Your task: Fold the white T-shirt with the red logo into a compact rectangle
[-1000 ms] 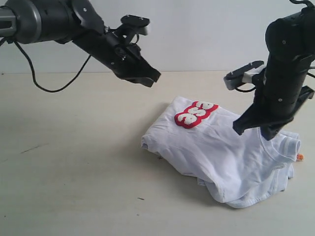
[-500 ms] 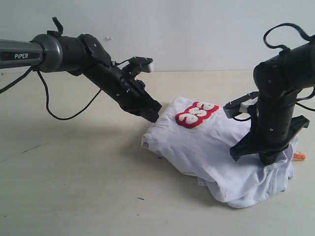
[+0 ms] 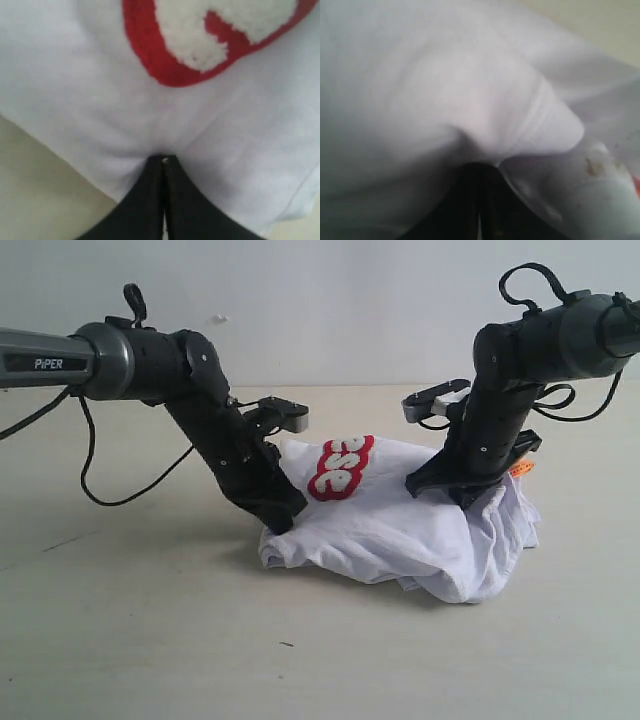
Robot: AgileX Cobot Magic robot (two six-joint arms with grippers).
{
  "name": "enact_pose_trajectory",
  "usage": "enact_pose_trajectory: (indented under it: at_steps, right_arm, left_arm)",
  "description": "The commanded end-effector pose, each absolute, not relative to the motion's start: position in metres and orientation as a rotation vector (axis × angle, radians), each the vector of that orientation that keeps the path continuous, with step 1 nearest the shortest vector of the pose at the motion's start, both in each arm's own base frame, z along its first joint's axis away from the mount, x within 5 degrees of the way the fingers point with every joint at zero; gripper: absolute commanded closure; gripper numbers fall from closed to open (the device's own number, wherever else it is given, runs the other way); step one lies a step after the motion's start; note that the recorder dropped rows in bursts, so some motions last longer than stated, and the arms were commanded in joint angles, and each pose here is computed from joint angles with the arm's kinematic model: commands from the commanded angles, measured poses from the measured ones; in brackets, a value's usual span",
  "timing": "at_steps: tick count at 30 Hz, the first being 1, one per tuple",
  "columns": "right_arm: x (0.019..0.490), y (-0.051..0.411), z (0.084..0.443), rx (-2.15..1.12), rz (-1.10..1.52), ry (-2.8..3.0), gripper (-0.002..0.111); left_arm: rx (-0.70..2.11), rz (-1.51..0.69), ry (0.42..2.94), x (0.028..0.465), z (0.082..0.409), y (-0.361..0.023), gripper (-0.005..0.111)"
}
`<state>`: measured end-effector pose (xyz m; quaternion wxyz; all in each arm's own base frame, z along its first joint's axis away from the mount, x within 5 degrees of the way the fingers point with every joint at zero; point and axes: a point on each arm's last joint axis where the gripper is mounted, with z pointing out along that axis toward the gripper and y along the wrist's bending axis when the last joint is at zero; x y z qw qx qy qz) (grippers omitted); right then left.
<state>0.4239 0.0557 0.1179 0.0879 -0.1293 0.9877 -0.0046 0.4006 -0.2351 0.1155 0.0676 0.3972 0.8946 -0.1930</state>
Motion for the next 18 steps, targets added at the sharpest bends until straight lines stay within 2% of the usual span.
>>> enact_pose_trajectory:
  at_steps: [1,3,7,13,18]
  right_arm:
    - [0.428,0.062,0.122,-0.371,0.08,2.939,0.108]
    - [0.428,0.075,0.124,-0.44,0.127,2.916,0.108]
    - [0.431,0.107,0.131,-0.537,0.135,2.823,0.108]
    - [0.43,0.139,0.14,-0.615,0.236,2.78,0.108]
    - [0.43,0.139,0.15,-0.636,0.214,2.761,0.108]
  left_arm:
    - [1.042,-0.529,2.655,0.417,0.155,-0.2,0.107]
    - [0.92,-0.516,2.631,0.423,0.189,-0.171,0.107]
    - [0.779,-0.462,2.601,0.411,0.215,-0.134,0.107]
    - [0.704,-0.461,2.546,0.395,0.234,-0.125,0.107]
    - [0.7,-0.455,2.529,0.391,0.241,-0.124,0.107]
